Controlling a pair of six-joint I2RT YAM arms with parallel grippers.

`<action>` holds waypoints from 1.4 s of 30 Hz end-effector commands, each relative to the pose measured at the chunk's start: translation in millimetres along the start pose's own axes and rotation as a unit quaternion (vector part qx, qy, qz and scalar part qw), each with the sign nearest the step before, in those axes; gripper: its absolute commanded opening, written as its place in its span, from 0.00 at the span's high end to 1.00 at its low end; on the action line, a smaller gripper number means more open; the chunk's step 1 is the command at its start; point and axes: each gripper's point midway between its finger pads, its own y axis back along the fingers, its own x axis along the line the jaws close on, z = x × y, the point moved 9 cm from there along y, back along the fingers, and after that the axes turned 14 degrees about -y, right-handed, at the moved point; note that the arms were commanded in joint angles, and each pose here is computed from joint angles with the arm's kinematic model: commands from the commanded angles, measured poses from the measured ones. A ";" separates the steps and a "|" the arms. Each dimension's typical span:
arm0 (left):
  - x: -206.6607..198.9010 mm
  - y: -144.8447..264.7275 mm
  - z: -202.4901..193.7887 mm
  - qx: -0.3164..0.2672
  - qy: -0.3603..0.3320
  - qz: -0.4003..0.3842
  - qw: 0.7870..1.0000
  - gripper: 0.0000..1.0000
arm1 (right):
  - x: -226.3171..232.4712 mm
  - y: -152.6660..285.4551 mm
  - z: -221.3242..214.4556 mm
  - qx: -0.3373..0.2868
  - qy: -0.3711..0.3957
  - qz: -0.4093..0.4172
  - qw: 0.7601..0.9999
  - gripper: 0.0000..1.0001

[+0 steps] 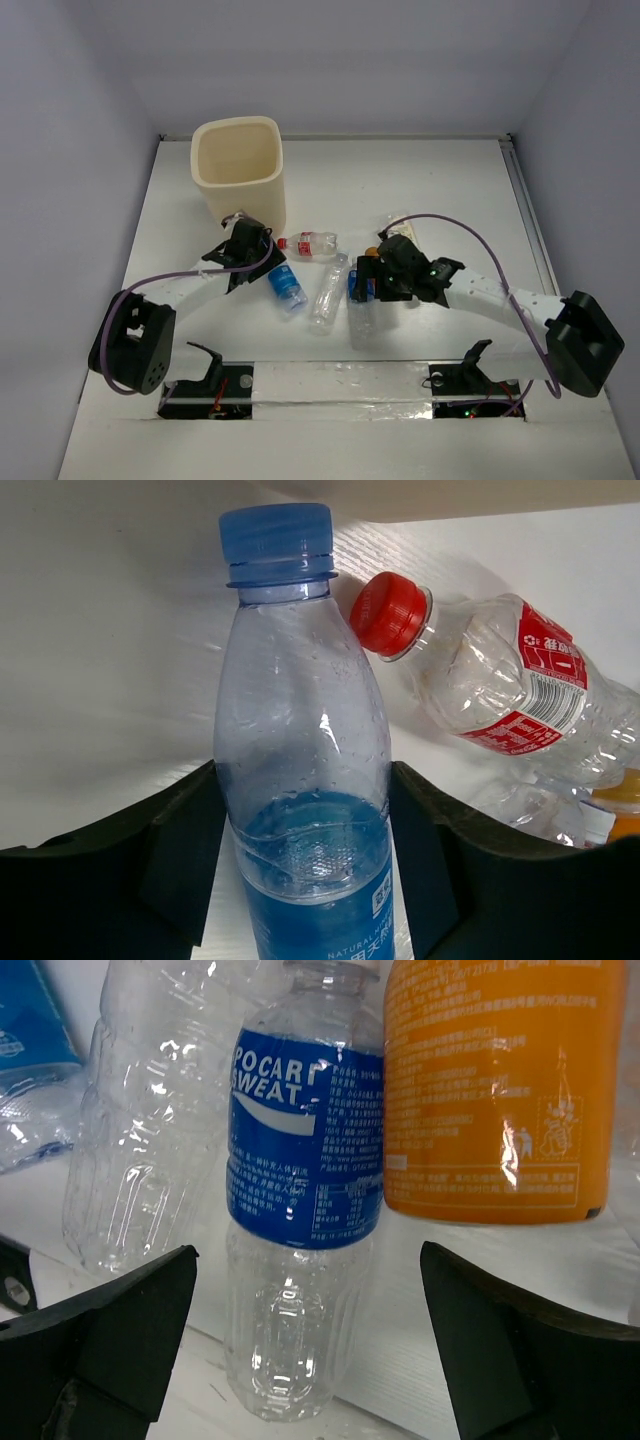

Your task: Put the plastic bottles in the bin

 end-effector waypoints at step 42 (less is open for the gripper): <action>-69.9 210.3 306.0 -0.423 -0.095 0.135 0.891 0.59 | 67.2 131.4 41.7 -0.115 0.013 0.196 0.974 0.51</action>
